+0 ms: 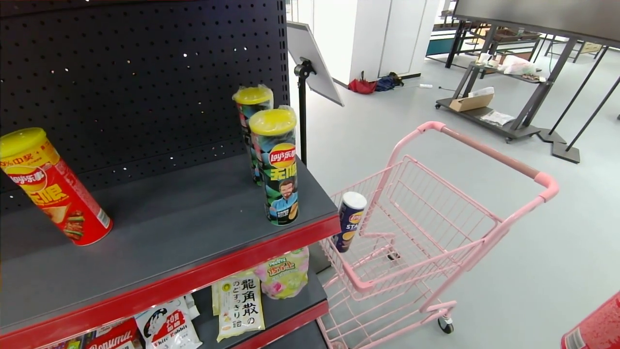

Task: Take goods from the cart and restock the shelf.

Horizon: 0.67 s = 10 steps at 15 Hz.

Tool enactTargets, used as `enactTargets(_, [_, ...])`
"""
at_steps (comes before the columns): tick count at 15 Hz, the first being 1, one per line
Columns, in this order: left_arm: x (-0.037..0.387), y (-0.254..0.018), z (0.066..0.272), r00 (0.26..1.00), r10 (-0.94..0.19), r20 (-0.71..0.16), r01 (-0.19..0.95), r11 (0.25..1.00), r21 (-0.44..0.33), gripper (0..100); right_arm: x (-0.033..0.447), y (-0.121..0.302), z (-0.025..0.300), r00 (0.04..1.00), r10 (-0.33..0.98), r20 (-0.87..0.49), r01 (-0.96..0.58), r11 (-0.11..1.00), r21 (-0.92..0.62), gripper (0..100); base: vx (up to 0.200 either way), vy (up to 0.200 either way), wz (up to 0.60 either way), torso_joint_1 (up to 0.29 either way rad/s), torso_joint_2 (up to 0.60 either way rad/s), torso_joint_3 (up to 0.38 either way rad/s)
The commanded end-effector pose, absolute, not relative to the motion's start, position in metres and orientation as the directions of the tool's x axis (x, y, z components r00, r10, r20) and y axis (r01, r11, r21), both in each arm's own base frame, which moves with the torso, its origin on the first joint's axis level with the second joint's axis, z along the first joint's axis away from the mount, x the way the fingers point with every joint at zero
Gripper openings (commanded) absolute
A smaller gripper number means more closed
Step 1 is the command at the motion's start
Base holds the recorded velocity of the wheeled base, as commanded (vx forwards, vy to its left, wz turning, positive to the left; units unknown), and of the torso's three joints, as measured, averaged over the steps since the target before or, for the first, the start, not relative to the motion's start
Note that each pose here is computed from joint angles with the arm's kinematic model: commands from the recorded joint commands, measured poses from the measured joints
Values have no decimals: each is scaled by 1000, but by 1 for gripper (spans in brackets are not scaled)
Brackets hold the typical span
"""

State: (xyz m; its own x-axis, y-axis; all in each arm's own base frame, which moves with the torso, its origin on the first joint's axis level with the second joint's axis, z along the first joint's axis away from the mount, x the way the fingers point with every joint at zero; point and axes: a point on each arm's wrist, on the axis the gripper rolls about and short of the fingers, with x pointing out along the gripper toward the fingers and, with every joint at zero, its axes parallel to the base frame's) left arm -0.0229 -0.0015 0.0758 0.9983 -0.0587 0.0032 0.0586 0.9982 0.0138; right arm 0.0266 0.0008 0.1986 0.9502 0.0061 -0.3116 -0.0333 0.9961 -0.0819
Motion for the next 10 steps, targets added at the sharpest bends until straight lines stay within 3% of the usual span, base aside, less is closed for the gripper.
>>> enactTargets(1, [-23,-2,76,998,-58,3,58,998,14,100,30,1,200,947,6,-322,-35,996,-83,0,0,0,0,159,-369,-222])
enactTargets(7, [-23,-2,76,998,-58,3,58,998,14,100,41,3,212,944,16,-330,-46,995,-83,0,0,0,0,158,-369,-208])
enactTargets(9, [-23,-2,76,998,-58,3,58,998,14,100,41,3,211,943,15,-332,-45,995,-84,0,0,0,0,25,-55,-31])
enactTargets(10, [-23,-1,76,998,-60,3,60,998,14,100,41,3,210,942,12,-335,-42,996,-84,0,0,0,600,17,-22,-17])
